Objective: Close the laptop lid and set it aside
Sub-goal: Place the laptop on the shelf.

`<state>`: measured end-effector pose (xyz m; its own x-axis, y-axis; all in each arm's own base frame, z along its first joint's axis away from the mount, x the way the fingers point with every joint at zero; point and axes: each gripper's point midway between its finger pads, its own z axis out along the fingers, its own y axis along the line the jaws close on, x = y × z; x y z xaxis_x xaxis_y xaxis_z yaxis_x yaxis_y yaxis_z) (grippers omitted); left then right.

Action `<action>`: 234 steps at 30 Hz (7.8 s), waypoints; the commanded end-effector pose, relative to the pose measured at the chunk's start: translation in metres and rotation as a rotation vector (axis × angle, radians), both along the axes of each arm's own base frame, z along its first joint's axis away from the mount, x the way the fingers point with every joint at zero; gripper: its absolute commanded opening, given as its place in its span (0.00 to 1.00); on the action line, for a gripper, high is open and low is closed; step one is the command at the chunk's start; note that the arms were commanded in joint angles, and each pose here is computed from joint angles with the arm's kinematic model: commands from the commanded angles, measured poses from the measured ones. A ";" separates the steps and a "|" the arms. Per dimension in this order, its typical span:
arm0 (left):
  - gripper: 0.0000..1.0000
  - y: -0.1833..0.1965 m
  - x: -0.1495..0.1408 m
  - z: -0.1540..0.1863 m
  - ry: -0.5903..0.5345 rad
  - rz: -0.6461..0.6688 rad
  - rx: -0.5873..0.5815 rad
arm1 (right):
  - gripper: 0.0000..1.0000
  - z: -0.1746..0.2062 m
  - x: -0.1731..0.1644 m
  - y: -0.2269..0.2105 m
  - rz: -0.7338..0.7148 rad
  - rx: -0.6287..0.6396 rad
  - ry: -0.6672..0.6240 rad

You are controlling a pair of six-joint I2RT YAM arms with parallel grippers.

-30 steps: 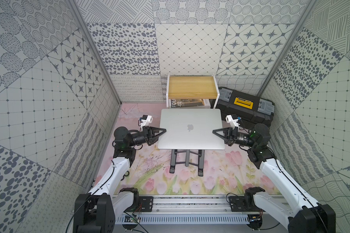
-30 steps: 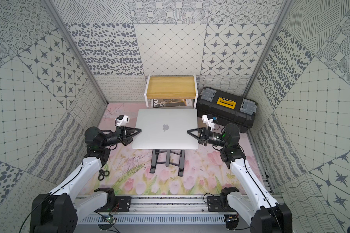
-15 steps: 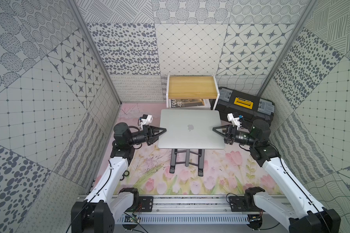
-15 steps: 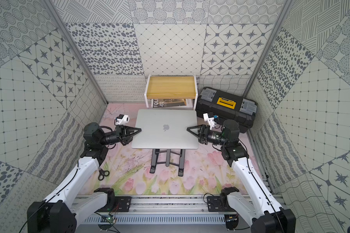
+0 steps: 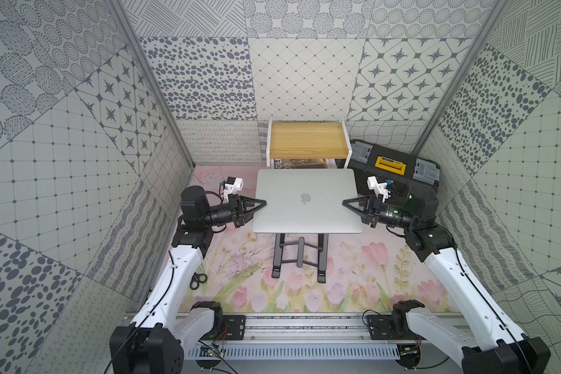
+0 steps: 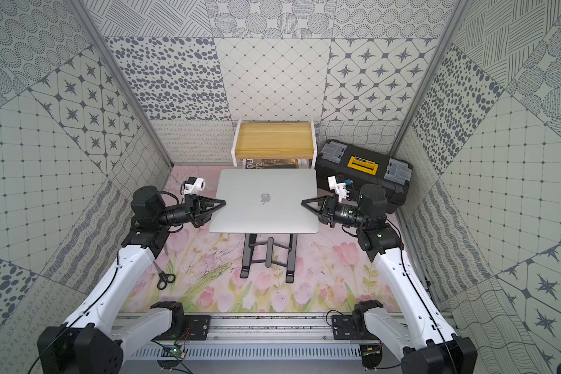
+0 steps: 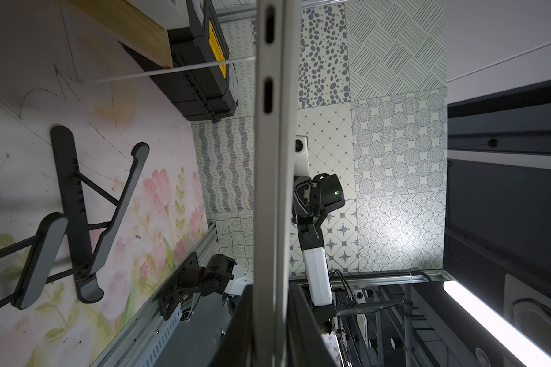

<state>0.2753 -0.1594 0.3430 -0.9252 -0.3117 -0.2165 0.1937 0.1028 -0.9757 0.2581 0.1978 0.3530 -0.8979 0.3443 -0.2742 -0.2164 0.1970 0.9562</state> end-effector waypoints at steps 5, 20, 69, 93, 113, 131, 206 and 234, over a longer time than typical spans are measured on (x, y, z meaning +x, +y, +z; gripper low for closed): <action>0.17 -0.001 0.012 0.036 -0.147 0.026 0.050 | 0.19 0.062 0.012 -0.006 -0.033 0.039 -0.197; 0.17 0.000 0.052 0.062 -0.157 0.054 0.047 | 0.29 0.092 0.048 -0.022 -0.081 0.061 -0.188; 0.21 -0.022 0.186 0.101 -0.160 0.054 0.033 | 0.25 0.131 0.187 -0.041 -0.135 0.060 -0.171; 0.20 -0.030 0.205 0.097 -0.122 0.034 0.006 | 0.23 0.133 0.201 -0.007 -0.014 0.049 -0.235; 0.25 -0.025 0.220 0.090 -0.101 0.074 0.055 | 0.00 0.132 0.218 -0.014 -0.089 0.038 -0.205; 0.59 -0.001 0.243 0.063 -0.050 0.153 0.113 | 0.00 0.119 0.249 -0.010 -0.130 0.055 -0.156; 0.61 0.007 0.256 0.030 -0.063 0.188 0.330 | 0.45 0.076 0.277 -0.027 -0.290 -0.220 -0.209; 0.63 0.007 0.257 0.033 -0.075 0.191 0.311 | 0.77 0.039 0.274 0.000 -0.342 -0.577 -0.312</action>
<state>0.5369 -0.1504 0.3701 -0.8373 -0.3957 -0.3774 0.1921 0.4334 -0.8805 0.5406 0.1861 0.4114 -0.5672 0.3621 -0.7397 -0.3119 0.7368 0.5998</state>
